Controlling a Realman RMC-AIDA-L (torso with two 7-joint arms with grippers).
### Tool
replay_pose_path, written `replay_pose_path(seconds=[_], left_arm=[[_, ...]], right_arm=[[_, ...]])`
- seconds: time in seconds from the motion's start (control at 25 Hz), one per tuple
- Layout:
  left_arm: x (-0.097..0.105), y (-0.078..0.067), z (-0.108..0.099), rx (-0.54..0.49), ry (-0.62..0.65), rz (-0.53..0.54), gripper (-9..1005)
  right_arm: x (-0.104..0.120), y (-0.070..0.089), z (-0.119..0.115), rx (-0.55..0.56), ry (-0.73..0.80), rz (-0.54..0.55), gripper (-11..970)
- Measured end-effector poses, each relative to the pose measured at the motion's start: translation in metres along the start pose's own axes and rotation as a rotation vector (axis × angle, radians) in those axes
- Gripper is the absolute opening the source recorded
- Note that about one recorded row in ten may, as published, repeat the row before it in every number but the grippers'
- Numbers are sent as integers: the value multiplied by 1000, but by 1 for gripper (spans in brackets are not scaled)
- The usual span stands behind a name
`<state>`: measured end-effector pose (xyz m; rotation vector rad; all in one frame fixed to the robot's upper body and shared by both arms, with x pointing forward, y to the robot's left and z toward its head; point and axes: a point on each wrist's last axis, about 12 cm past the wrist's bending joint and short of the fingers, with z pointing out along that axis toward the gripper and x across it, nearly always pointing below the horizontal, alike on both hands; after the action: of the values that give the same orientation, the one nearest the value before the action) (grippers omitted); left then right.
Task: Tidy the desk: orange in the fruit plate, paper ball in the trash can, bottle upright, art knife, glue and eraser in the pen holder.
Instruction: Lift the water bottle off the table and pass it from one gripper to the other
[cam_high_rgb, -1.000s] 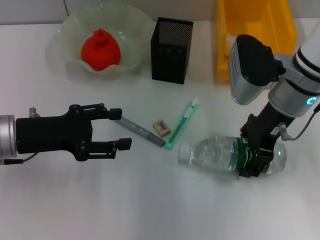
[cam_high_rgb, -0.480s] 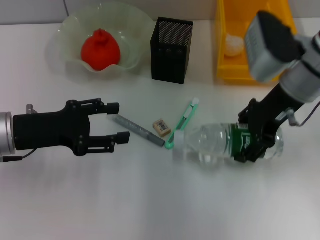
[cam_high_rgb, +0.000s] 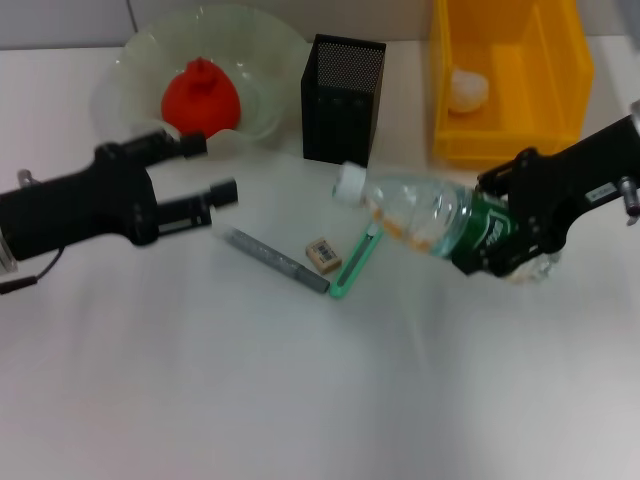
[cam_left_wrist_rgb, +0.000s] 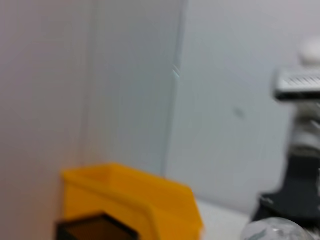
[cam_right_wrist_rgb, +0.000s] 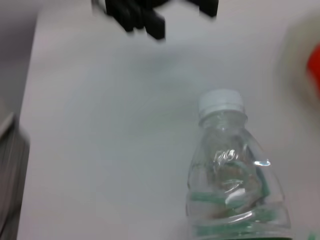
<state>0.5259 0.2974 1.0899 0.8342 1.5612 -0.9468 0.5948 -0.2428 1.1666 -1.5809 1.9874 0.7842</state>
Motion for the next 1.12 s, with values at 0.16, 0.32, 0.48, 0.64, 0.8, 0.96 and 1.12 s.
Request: replay_pose_path(seconds=[0.16,0.32,0.48,0.64,0.8,0.96,1.12], left_arm=[[-1,-2,0,-82,-169,-73,726],[1,-5,5,-104,-284,-154,721],[4,-11,19,-74,-350,-236,717],[4,-15,29,-37,-367,-260,712],[1,-21,42,29,-381,-274,707],[0,-24,48,52,-387,-268,703],[-1,-25,52,59,-392,-263,698]], right_arm=[[16,5,-11,85,-287,-28,762],[25,10,-9,124,-409,-41,762],[29,15,0,131,-520,-46,762],[26,17,14,116,-586,-60,762],[20,17,28,112,-605,-70,763],[12,15,39,100,-645,-73,763],[8,13,43,97,-647,-73,763]])
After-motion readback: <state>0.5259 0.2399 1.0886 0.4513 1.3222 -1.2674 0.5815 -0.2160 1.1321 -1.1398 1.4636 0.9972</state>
